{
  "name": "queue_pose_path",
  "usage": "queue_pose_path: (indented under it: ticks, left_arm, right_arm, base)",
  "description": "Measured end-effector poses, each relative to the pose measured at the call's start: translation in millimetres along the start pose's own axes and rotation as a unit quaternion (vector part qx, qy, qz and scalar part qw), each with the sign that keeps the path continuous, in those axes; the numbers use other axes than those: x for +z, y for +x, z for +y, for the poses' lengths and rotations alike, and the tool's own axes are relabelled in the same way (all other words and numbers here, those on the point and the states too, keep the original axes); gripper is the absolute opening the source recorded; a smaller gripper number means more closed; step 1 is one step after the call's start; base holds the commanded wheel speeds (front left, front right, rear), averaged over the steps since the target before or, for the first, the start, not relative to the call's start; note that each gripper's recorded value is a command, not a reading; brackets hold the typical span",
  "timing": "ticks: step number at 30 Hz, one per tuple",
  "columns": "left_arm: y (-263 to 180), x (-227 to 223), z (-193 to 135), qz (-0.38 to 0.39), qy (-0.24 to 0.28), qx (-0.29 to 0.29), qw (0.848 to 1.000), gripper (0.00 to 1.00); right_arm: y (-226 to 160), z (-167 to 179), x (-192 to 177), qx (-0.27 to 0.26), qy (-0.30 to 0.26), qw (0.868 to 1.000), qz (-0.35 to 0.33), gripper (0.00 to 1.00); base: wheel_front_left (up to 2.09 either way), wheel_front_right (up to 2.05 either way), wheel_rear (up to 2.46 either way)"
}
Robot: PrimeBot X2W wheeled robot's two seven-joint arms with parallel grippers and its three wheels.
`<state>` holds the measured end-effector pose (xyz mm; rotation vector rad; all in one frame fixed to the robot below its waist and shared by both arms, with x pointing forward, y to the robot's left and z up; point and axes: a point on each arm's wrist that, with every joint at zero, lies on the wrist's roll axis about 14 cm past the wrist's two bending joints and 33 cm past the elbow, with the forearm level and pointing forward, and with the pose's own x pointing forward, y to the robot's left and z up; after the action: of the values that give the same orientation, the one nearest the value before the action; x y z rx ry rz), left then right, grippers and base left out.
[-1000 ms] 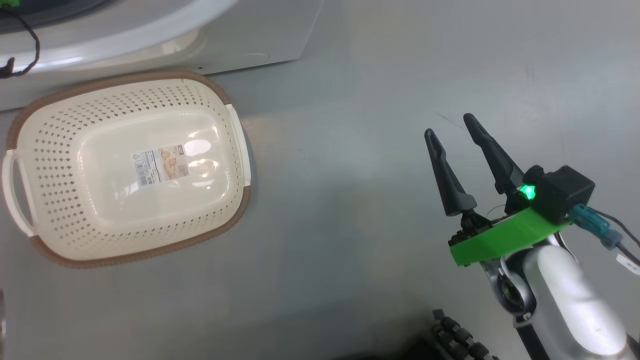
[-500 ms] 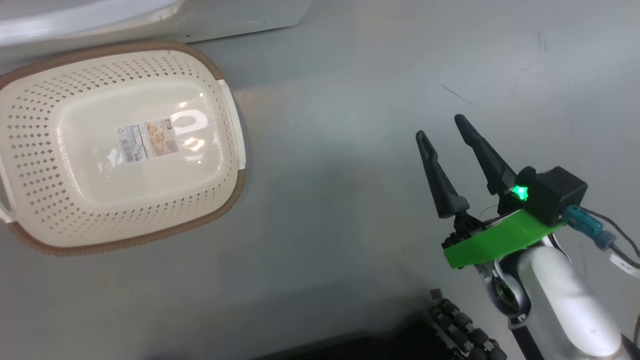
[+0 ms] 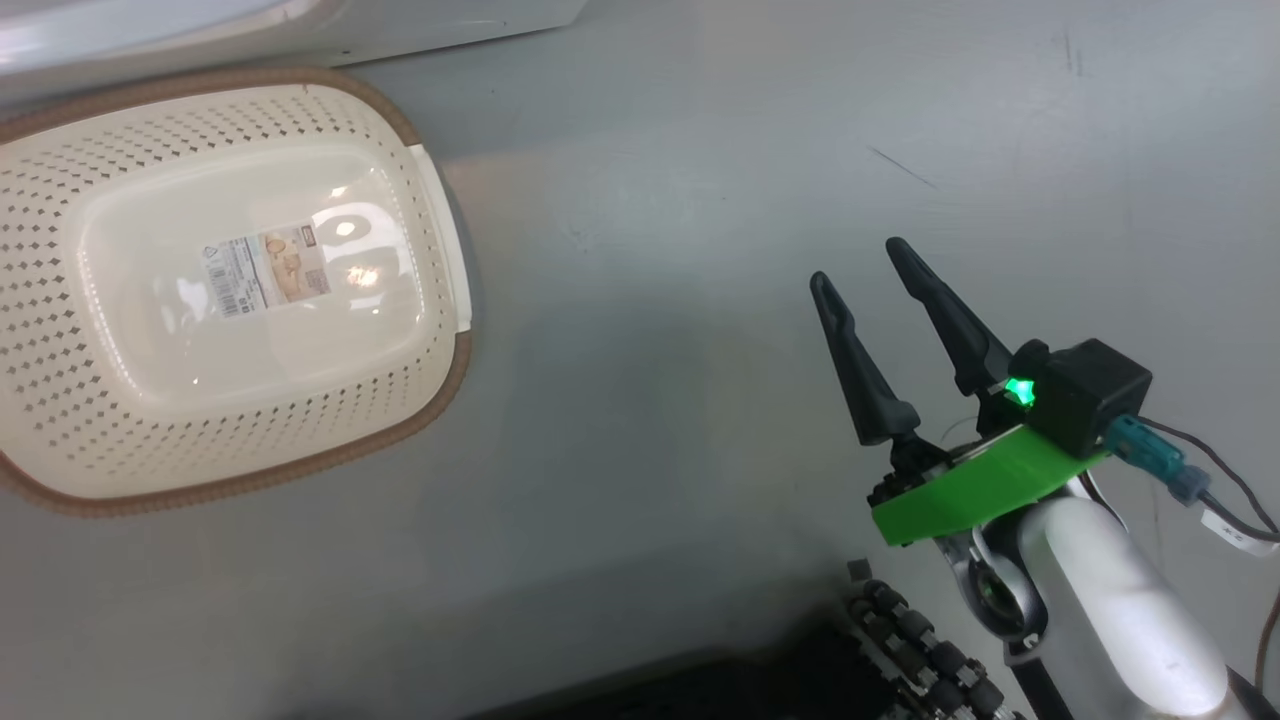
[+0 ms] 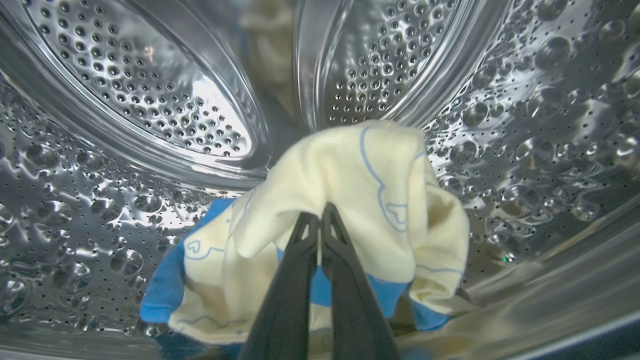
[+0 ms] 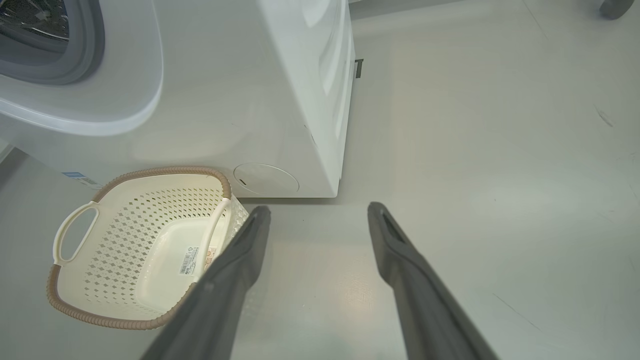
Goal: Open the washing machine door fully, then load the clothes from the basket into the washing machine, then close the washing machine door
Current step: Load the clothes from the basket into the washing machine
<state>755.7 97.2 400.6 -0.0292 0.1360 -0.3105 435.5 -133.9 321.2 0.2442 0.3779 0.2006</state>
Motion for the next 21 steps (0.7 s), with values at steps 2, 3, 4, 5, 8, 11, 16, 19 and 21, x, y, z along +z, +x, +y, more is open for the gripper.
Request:
queue_pose_path:
  ticks: [2,3,4,5,8,11,16,19,21]
  left_arm:
    - [-0.8,-9.5,0.3,0.02,-0.003,0.0,1.0,0.0]
    - [-1.0,-12.3,1.6,0.026,-0.005,0.001,1.0,0.0]
    - [-1.1,-14.5,3.1,0.029,-0.005,0.003,1.0,0.0]
    - [-1.1,-17.4,4.5,0.035,-0.006,0.004,0.999,0.0]
    - [-3.3,-21.3,8.3,0.046,-0.008,0.009,0.999,0.0]
    - [-6.0,-22.1,11.7,0.056,-0.014,0.015,0.998,1.0]
    - [-8.3,-10.3,14.6,0.042,-0.01,0.018,0.999,1.0]
    - [-11.9,-0.4,19.0,0.029,-0.011,0.025,0.999,1.0]
    - [-14.0,5.2,22.3,0.018,-0.015,0.032,0.999,1.0]
  right_arm:
    - [-0.7,0.3,0.1,0.0,0.0,1.0,0.0,1.0]
    - [-1.0,0.2,-0.5,0.0,0.0,1.0,0.001,1.0]
    - [-1.0,0.2,-1.0,0.0,-0.001,1.0,0.002,1.0]
    - [-1.1,-0.1,-1.6,0.0,-0.001,1.0,0.003,1.0]
    - [-2.0,-0.3,-1.1,-0.001,-0.001,1.0,0.003,1.0]
    - [-2.7,0.5,1.9,0.0,-0.002,1.0,0.0,1.0]
    - [-1.9,3.3,6.1,0.004,-0.002,1.0,-0.006,1.0]
    - [-1.1,5.2,10.6,0.007,-0.003,1.0,-0.013,1.0]
    - [-0.3,5.6,13.0,0.007,-0.003,1.0,-0.016,1.0]
  base:
    - [0.0,0.0,0.0]
    - [0.0,0.0,0.0]
    - [0.0,0.0,0.0]
    - [0.0,0.0,0.0]
    - [0.0,0.0,0.0]
    - [0.0,0.0,0.0]
    - [0.0,0.0,0.0]
    - [0.0,0.0,0.0]
    - [0.0,0.0,0.0]
